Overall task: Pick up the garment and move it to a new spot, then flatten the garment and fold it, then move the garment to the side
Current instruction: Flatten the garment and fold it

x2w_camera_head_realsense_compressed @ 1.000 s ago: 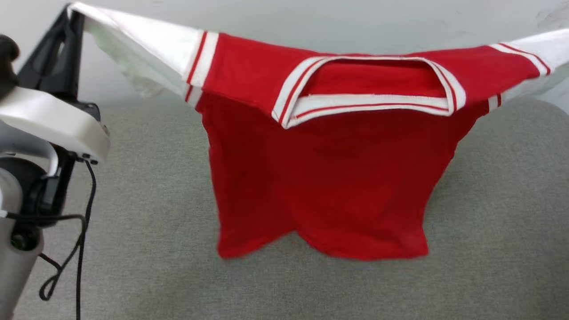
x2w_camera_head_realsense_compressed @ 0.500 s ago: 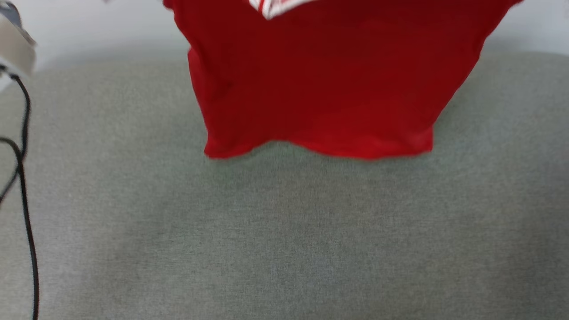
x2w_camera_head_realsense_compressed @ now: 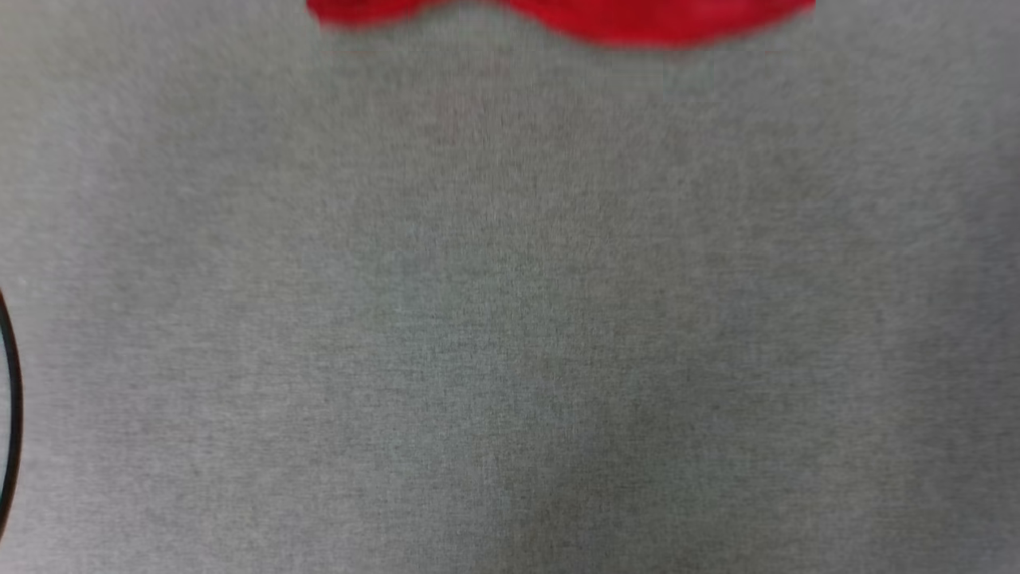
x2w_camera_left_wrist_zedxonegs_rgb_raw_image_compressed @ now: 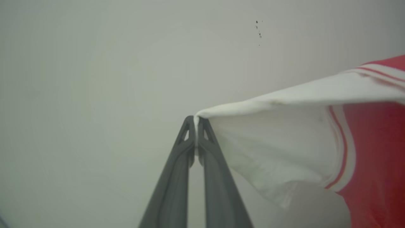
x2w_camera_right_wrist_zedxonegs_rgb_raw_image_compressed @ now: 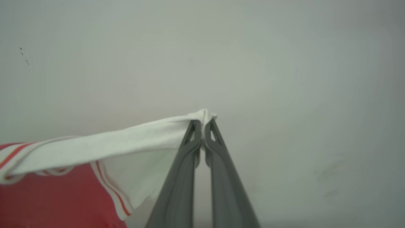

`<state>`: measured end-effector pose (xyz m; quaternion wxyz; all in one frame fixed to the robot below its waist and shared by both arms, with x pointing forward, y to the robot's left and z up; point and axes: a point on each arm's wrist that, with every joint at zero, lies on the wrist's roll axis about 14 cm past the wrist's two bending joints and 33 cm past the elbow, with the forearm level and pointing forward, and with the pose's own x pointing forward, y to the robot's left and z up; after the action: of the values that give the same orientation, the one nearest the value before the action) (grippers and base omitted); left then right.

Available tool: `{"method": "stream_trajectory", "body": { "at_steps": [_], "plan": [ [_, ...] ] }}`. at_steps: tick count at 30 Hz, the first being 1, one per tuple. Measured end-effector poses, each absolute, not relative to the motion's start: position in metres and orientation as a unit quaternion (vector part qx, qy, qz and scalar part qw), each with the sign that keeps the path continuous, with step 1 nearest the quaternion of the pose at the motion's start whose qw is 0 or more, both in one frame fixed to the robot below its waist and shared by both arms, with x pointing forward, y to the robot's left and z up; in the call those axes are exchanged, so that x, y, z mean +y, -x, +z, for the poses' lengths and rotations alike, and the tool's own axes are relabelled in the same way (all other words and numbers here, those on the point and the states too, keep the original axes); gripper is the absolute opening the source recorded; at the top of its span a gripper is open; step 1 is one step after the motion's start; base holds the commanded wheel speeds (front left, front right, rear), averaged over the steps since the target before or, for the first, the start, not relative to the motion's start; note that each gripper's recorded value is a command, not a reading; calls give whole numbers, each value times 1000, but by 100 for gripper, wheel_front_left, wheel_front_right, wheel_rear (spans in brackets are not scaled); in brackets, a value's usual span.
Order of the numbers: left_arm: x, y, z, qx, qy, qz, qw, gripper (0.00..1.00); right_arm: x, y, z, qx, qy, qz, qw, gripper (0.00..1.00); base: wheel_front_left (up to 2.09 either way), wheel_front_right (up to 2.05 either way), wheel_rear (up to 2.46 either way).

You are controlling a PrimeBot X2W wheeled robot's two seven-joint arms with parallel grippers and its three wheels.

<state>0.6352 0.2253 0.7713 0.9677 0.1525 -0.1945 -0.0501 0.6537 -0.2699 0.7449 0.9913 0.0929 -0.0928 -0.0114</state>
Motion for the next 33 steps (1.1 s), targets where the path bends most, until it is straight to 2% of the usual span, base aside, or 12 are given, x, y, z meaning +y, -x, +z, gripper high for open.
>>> {"method": "stream_trajectory", "body": {
  "at_steps": [9,16,24,33],
  "plan": [
    [221,-696,738,-206,-141,-45,967,0,-259,-713,706,-98,-107,-19,989,0,0,0,0],
    [218,-713,685,-166,-136,-56,975,0,-242,-734,658,-63,-124,-8,990,0,0,0,0],
    [211,-692,605,-89,-122,-83,985,0,-250,-713,593,12,-134,-14,991,0,0,0,0],
    [202,-613,520,14,-61,-95,994,0,-259,-639,515,141,-149,-16,979,0,0,0,0]
  ]
}}
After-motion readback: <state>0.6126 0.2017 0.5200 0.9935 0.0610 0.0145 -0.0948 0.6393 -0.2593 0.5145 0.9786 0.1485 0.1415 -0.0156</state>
